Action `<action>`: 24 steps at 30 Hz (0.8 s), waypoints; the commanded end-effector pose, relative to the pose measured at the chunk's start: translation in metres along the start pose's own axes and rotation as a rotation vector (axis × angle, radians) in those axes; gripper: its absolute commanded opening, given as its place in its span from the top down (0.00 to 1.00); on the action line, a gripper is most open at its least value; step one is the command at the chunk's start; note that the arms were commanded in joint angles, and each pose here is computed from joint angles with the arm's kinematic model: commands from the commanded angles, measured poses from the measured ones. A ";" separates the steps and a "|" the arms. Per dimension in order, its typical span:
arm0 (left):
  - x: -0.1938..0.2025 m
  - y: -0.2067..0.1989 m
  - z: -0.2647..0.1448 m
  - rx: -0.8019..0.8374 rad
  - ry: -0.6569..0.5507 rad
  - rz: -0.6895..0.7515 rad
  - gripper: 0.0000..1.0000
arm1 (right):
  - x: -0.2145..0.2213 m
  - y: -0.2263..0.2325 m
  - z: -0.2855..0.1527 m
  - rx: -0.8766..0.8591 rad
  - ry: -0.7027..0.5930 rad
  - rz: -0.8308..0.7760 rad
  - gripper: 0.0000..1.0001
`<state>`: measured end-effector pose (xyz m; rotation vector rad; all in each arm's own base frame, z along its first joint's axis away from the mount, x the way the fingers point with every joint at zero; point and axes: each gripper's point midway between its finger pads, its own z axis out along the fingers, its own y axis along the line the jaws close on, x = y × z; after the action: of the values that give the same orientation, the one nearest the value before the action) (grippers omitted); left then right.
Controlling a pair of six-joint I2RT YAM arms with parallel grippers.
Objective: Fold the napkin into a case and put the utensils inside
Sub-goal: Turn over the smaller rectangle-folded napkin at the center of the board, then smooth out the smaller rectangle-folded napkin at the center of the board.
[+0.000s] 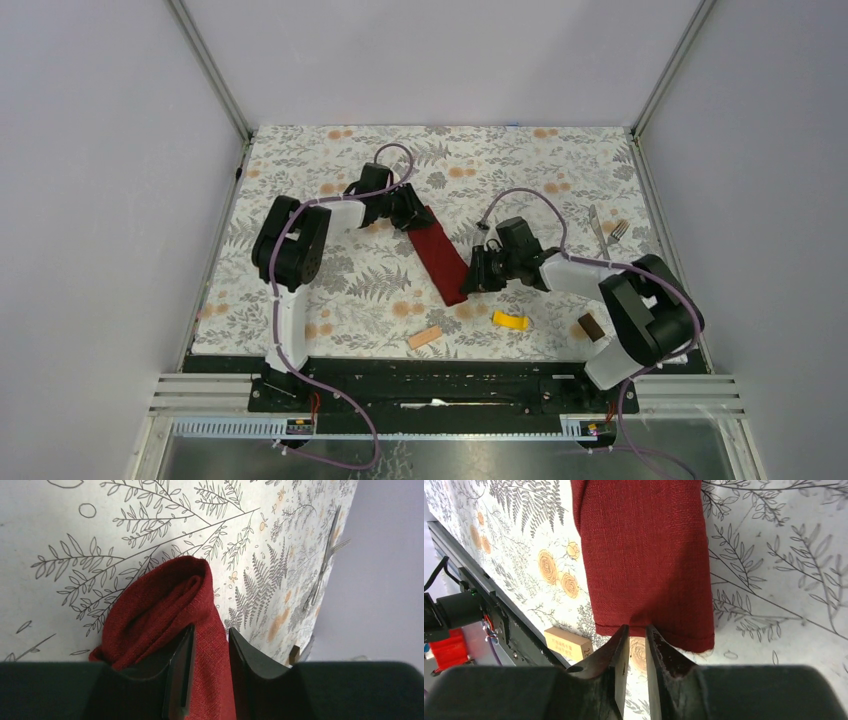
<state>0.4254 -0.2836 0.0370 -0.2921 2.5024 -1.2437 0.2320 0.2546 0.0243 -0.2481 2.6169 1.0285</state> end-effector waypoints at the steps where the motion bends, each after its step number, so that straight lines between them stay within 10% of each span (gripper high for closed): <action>1: -0.019 -0.018 -0.023 -0.050 -0.078 0.108 0.61 | -0.030 0.022 -0.029 0.038 -0.077 -0.086 0.74; 6: -0.031 -0.055 -0.043 0.023 -0.130 0.130 0.57 | -0.048 0.059 -0.025 -0.096 -0.084 -0.086 0.70; 17: -0.011 0.025 0.011 -0.107 -0.023 0.055 0.57 | 0.010 0.022 0.032 -0.068 0.023 0.024 0.69; 24: -0.032 -0.047 -0.043 -0.091 -0.092 0.242 0.50 | -0.013 0.074 0.013 -0.197 -0.010 -0.017 0.62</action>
<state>0.4376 -0.2835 0.0475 -0.1867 2.5148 -1.1449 0.2279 0.3057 0.0289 -0.2592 2.5650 1.1986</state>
